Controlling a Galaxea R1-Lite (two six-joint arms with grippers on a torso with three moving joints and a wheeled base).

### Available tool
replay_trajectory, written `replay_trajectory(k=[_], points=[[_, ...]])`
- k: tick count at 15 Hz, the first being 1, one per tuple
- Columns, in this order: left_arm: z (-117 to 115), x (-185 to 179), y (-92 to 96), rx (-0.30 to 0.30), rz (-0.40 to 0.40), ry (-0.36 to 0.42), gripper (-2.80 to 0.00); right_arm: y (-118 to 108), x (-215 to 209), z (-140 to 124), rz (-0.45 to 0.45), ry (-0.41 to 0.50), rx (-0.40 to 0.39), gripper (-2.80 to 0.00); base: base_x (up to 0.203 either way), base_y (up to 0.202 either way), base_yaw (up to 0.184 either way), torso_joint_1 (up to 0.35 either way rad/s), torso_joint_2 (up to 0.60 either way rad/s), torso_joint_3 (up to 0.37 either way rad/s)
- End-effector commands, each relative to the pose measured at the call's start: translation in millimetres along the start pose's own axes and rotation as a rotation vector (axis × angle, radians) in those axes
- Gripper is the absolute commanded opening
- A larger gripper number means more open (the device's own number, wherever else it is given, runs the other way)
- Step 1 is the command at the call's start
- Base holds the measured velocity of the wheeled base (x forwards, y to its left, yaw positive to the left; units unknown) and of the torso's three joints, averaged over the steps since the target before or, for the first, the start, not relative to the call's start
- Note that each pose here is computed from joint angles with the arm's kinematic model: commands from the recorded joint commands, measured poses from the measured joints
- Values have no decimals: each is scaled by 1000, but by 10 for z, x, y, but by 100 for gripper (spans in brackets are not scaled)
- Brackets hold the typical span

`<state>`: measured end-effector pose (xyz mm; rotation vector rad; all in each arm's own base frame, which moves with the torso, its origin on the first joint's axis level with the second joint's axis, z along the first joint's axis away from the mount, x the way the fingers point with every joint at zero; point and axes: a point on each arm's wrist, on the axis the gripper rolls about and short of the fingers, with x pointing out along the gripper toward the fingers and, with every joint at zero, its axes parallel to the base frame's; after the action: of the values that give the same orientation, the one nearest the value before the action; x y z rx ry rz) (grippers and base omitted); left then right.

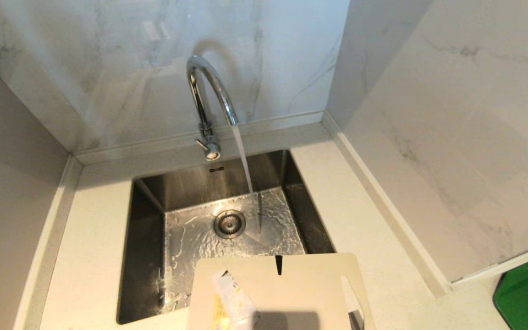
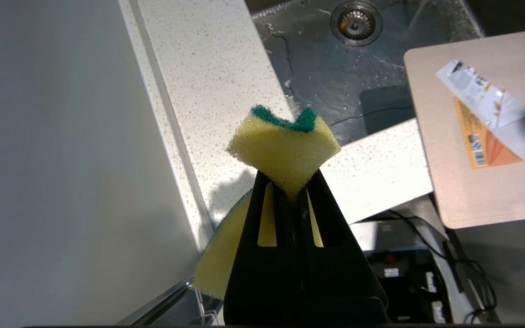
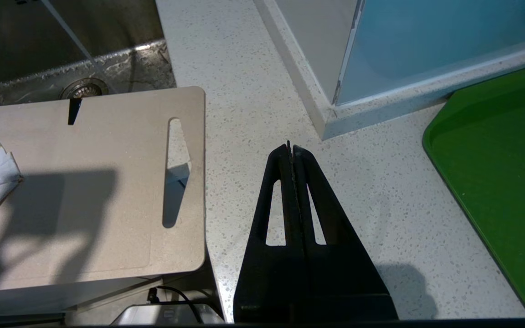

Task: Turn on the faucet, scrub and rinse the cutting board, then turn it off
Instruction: Pick up the cutting board

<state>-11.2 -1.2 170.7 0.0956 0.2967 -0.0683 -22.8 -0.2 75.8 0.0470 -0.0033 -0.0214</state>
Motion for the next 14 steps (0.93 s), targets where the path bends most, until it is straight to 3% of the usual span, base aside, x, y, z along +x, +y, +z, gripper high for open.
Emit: replay_trajectory(k=[1, 4, 11, 14], points=[[-289, 103, -20, 14, 17, -21, -280, 0, 1, -4, 0, 1, 1, -280, 0, 0, 0, 0, 0, 0], [-454, 191, -23, 18, 66, -81, -280, 0, 1, -4, 0, 1, 1, -280, 0, 0, 0, 0, 0, 0], [-859, 254, -67, -15, 79, -45, -280, 0, 1, -4, 0, 1, 1, -280, 0, 0, 0, 0, 0, 0], [-879, 254, -69, -37, 78, -49, -280, 0, 0, -4, 0, 0, 1, -280, 0, 0, 0, 0, 0, 0]])
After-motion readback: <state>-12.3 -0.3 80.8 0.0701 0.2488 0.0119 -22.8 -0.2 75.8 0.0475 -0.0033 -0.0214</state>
